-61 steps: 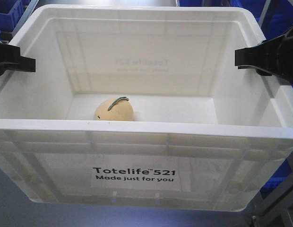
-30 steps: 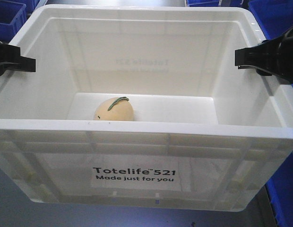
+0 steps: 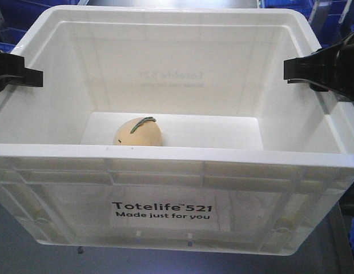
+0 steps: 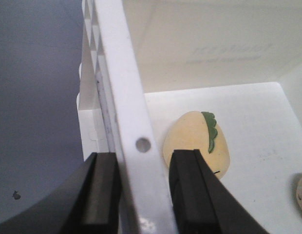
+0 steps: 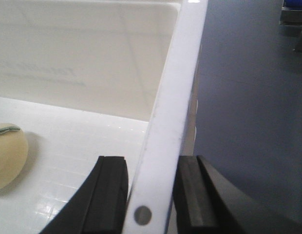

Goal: Place moving items into box and shelve
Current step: 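Hold the crate steady beside the shelving with both grippers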

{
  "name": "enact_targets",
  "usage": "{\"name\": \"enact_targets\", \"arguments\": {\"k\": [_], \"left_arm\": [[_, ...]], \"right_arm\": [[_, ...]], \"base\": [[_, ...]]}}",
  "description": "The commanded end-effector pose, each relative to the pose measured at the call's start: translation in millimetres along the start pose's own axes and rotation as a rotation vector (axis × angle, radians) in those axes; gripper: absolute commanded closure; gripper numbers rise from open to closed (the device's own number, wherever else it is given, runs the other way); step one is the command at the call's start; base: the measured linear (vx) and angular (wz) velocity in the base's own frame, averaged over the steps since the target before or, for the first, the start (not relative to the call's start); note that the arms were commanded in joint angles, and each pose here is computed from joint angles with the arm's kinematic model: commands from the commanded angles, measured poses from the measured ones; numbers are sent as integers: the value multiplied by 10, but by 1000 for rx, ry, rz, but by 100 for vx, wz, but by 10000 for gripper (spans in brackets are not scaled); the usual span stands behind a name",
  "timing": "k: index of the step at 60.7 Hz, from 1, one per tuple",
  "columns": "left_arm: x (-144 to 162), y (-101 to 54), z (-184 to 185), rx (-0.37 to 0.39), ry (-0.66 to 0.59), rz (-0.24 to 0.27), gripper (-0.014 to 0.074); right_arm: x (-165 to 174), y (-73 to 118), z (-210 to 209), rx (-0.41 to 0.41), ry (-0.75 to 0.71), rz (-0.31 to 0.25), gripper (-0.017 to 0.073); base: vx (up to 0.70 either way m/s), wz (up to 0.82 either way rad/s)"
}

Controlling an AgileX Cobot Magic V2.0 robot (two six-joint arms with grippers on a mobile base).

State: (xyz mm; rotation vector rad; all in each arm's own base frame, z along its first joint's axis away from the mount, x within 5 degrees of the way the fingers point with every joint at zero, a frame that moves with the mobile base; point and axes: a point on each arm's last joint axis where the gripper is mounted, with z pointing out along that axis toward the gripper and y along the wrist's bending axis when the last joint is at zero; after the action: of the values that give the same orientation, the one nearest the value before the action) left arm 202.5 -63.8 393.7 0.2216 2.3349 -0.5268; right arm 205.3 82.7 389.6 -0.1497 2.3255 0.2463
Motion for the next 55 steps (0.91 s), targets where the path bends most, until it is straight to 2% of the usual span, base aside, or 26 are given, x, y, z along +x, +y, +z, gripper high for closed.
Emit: {"name": "enact_targets", "arguments": {"k": [1, 55], "left_arm": [[-168, -224, -264, 134, -188, -24, 600], [-168, -224, -264, 134, -188, -24, 600]], "right_arm": [[-213, 37, -173, -45, -196, 4, 565], [-213, 37, -173, -45, -196, 4, 565]], "base": [[28, 32], [25, 39]]}}
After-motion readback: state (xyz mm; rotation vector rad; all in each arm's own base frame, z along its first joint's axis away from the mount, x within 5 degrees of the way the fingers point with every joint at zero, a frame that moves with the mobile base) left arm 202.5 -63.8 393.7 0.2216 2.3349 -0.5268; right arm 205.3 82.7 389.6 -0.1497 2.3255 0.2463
